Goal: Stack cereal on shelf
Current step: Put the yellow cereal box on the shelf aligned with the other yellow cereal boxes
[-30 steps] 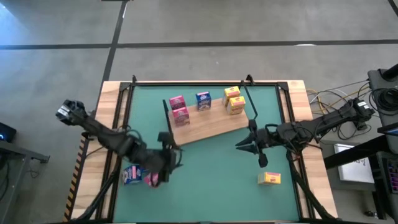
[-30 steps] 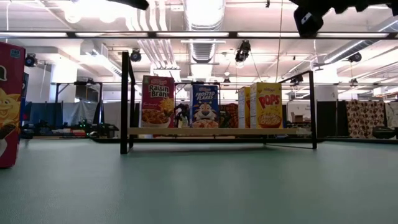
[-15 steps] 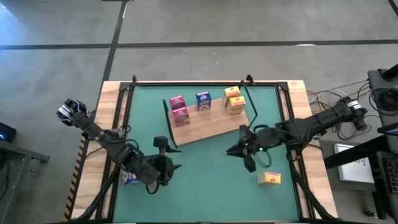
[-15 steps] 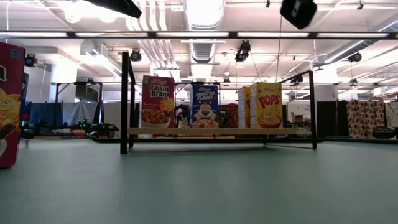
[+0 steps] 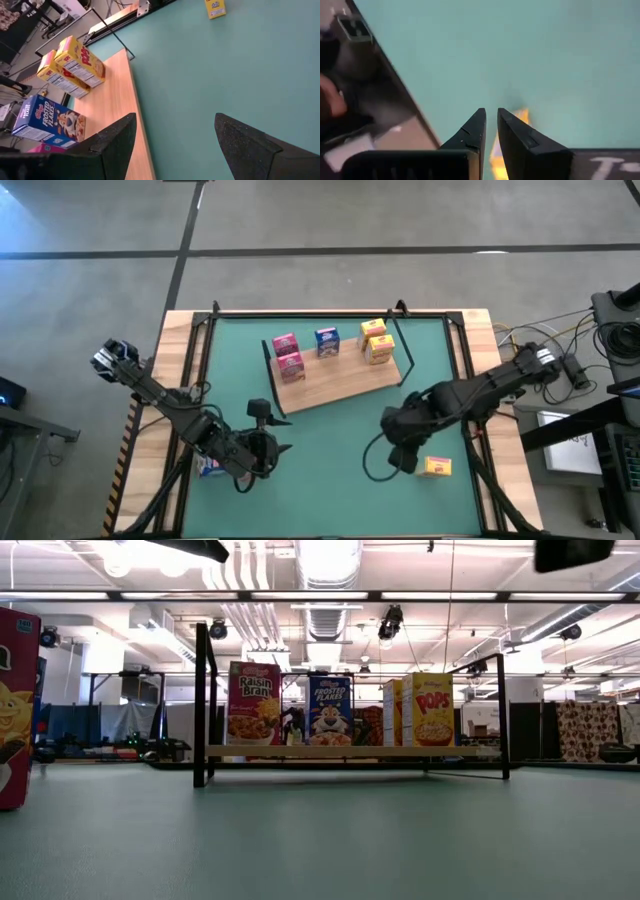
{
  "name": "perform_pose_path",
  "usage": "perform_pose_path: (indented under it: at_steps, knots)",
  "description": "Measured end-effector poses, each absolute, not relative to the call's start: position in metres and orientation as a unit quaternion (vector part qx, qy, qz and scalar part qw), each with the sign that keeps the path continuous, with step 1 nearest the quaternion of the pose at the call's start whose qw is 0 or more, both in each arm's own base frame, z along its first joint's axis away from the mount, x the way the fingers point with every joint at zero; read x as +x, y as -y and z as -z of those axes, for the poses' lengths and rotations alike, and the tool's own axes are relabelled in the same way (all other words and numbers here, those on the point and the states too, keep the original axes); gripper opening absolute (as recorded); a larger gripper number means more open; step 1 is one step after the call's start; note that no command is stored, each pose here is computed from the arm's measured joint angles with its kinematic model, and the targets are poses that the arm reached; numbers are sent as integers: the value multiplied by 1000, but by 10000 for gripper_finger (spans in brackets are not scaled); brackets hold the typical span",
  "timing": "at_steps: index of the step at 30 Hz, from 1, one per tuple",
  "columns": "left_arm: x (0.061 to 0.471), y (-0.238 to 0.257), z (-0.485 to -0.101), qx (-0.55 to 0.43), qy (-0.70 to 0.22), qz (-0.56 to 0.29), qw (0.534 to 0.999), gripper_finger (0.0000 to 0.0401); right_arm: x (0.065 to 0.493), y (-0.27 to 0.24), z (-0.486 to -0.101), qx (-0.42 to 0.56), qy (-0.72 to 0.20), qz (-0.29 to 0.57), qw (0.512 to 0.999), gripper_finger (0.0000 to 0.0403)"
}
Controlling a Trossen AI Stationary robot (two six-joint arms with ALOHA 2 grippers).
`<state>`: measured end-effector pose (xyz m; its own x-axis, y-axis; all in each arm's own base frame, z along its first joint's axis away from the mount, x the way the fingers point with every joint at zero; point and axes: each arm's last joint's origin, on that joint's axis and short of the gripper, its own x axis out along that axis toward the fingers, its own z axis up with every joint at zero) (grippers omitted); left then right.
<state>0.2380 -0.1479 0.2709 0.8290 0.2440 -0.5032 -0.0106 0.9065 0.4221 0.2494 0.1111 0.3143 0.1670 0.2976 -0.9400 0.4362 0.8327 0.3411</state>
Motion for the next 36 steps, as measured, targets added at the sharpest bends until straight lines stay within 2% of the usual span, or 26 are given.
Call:
perform_pose_path:
  at_steps: [3, 9, 14, 18, 24, 29, 36]
  knots:
    - [238, 148, -271, 206, -284, -68, 934, 252, 248, -123, -318, 294, -666, 42, 684, 38]
    - [238, 147, -271, 210, -285, -68, 933, 252, 232, -153, -321, 267, -692, 7, 671, 38]
    - [238, 146, -272, 215, -280, -85, 932, 252, 209, -171, -318, 255, -722, 55, 641, 49]
    - [238, 145, -272, 221, -275, -104, 930, 252, 194, -186, -316, 222, -713, 65, 662, 92]
    - [238, 144, -273, 226, -269, -120, 928, 252, 174, -211, -304, 92, -678, 71, 726, 174]
    - [238, 144, -273, 225, -269, -121, 929, 252, 169, -222, -290, 42, -685, 95, 721, 217]
    - [239, 144, -273, 224, -268, -121, 929, 252, 173, -227, -272, 13, -700, 121, 704, 244]
